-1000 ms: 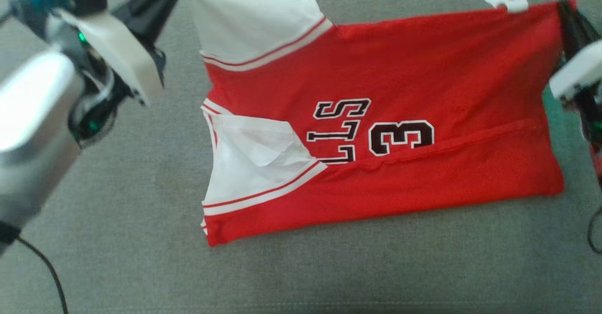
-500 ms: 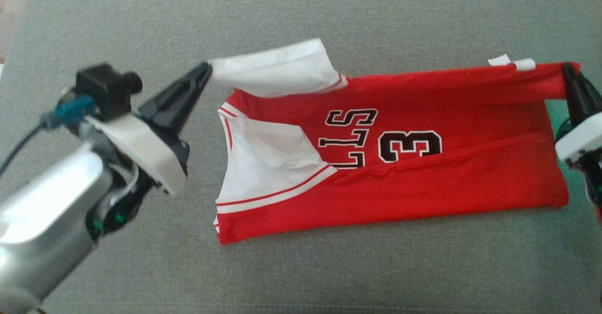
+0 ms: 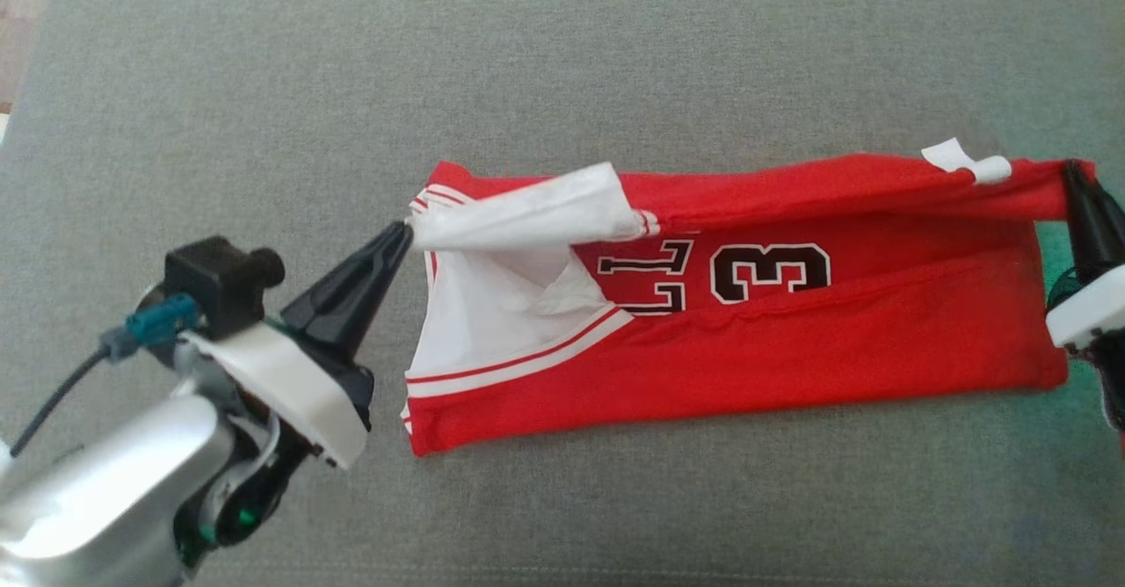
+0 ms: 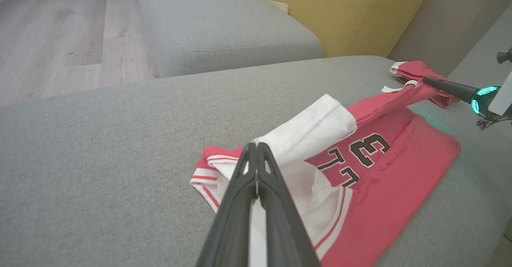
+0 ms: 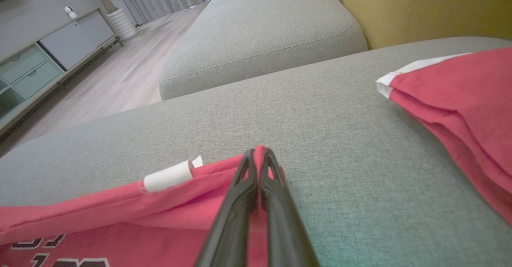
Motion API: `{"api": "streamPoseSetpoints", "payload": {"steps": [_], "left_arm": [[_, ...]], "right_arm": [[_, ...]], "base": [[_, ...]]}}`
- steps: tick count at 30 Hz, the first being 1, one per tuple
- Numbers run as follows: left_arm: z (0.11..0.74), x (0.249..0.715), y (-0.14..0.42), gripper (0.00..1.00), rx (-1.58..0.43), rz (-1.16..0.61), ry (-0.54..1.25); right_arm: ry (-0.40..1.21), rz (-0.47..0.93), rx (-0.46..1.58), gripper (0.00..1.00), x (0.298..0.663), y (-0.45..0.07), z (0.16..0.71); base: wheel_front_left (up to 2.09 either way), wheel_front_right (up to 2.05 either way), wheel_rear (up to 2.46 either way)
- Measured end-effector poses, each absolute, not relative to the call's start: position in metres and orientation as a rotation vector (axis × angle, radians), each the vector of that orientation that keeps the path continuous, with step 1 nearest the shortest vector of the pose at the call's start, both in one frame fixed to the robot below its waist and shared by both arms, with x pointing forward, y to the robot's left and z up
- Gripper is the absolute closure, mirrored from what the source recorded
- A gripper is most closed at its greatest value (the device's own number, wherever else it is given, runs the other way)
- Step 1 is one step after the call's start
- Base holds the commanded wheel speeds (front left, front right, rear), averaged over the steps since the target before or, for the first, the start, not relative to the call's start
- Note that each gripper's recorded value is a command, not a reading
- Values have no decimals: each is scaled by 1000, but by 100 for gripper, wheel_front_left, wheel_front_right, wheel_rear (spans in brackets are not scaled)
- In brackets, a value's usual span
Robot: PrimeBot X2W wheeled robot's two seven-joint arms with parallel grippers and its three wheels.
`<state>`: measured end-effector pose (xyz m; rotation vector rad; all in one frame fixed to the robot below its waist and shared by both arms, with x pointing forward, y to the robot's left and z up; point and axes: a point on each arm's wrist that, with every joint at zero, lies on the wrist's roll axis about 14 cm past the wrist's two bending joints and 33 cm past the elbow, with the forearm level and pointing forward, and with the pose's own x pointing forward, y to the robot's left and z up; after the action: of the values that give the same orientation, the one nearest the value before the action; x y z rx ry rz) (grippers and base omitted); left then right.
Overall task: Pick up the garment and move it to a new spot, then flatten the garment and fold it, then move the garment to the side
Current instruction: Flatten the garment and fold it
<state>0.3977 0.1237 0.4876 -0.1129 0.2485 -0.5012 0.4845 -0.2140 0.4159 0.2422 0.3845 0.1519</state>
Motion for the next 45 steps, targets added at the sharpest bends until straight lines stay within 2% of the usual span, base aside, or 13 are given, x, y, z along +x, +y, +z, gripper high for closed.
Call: {"api": "streamPoseSetpoints", "payload": {"steps": [12,13,14,15,16,17,18,19,20,30,35,38,45], "left_arm": [[477,379,122,100,-152,-477,287],[477,378,122,100,-152,-478,288],[477,378,122,100,-153,-479,287],[478,377,121,100,-155,-478,287],[477,376,121,100,-157,-471,289],[476,374,122,100,-166,-465,297],[472,371,123,94,-173,-451,311],[469,368,124,56,-178,-446,324],[466,364,125,0,-179,-435,334],[463,345,129,0,-202,-315,324],[480,344,138,0,-176,-190,203],[486,338,146,0,-242,-81,153],[479,315,181,0,-139,92,92]], "right_arm": [[400,149,252,99,466,-212,410],[399,148,255,76,465,-211,410],[400,144,259,44,464,-211,410],[399,139,263,7,463,-212,411],[395,132,267,0,462,-214,412],[390,125,265,0,460,-217,413],[387,117,261,0,456,-220,414],[386,108,261,0,452,-224,414],[387,94,263,0,446,-229,414],[365,-20,304,0,394,-258,418],[330,-27,332,0,385,-248,428],[331,-19,337,0,382,-237,428],[441,-16,297,0,383,-220,401]], "base": [[0,0,0],[0,0,0],[0,0,0],[0,0,0],[0,0,0],[0,0,0],[0,0,0],[0,0,0],[0,0,0],[0,0,0],[0,0,0],[0,0,0],[0,0,0]]}}
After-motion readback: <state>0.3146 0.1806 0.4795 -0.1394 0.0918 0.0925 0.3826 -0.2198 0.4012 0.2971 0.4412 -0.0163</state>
